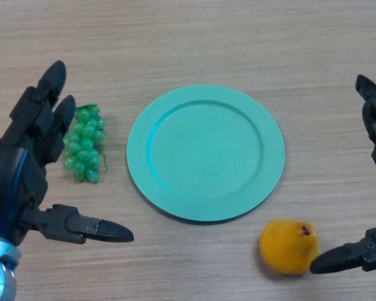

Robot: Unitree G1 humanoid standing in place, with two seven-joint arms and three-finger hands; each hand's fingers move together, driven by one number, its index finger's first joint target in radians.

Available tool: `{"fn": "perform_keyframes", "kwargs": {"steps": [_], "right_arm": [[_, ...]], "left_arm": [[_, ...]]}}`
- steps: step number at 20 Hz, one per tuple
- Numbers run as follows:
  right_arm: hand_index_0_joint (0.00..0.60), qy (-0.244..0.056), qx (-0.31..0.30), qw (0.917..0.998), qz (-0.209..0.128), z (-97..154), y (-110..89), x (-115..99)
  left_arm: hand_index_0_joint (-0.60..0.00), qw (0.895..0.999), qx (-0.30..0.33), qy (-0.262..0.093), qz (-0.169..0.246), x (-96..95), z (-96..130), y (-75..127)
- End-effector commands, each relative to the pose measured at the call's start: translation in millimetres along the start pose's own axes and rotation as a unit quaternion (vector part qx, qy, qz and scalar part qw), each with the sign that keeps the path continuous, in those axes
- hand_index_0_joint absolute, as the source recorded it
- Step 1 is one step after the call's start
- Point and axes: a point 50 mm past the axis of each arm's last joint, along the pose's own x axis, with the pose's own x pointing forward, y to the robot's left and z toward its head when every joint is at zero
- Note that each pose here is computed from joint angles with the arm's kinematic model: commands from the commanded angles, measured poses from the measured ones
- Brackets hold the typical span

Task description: Pick up the yellow pear and place it on the plate

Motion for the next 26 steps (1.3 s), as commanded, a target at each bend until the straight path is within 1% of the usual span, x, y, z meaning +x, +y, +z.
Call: {"fn": "perform_keyframes", "kwargs": {"steps": [1,4,6,7,10,12,14,15,17,18,19,20,21,23,24,25,26], "right_arm": [[0.000,-0.105,-0.050,0.9930,-0.016,29,-5.7,-2],[0.000,-0.103,-0.050,0.9933,-0.008,27,-4.0,-1],[0.000,-0.093,-0.031,0.9952,-0.002,14,-2.3,-1],[0.000,-0.092,-0.036,0.9951,-0.006,3,-2.2,-1],[0.000,-0.087,-0.037,0.9946,-0.043,-35,-2.0,0],[0.000,-0.080,-0.042,0.9937,-0.067,-55,-2.0,1],[0.000,-0.058,-0.039,0.9947,-0.075,-73,3.0,2],[0.000,-0.053,-0.045,0.9946,-0.078,-80,5.9,3],[0.000,-0.036,-0.046,0.9953,-0.078,-94,12.8,4],[0.000,-0.021,-0.028,0.9962,-0.080,-104,17.5,4],[0.000,-0.015,-0.022,0.9961,-0.084,-110,19.2,3],[0.000,0.004,-0.010,0.9952,-0.098,-120,20.8,3],[0.000,0.019,-0.007,0.9939,-0.108,-124,20.4,1],[0.200,0.030,-0.014,0.9935,-0.109,-127,21.4,0],[0.351,0.038,-0.022,0.9932,-0.108,-129,22.4,-2],[0.450,0.042,-0.027,0.9929,-0.108,-129,22.7,-3],[0.600,0.048,-0.034,0.9927,-0.106,-126,23.0,-3]], "left_arm": [[0.000,0.993,0.051,-0.106,0.005,-1.4,27,4],[0.000,0.993,0.055,-0.109,0.009,-1.6,30,6],[0.000,0.993,0.055,-0.106,0.007,-1.6,29,7],[0.000,0.993,0.055,-0.106,0.007,-2.0,28,7],[0.000,0.992,0.060,-0.111,0.014,-2.5,28,9],[0.000,0.992,0.060,-0.110,0.014,-3.4,26,9],[0.000,0.992,0.062,-0.112,0.020,-3.2,27,10],[0.000,0.991,0.066,-0.113,0.022,-3.0,26,11],[0.000,0.991,0.073,-0.113,0.022,-2.7,27,11],[0.000,0.990,0.074,-0.114,0.023,-2.9,27,12],[0.000,0.990,0.074,-0.115,0.023,-2.8,27,12],[0.000,0.991,0.073,-0.113,0.025,-3.1,25,13],[0.000,0.991,0.075,-0.112,0.028,-2.9,25,14],[0.000,0.991,0.074,-0.112,0.030,-2.9,24,14],[0.000,0.991,0.072,-0.112,0.032,-3.1,23,14],[0.000,0.991,0.071,-0.111,0.034,-3.3,22,15],[0.000,0.991,0.073,-0.106,0.039,-3.6,20,16]]}}
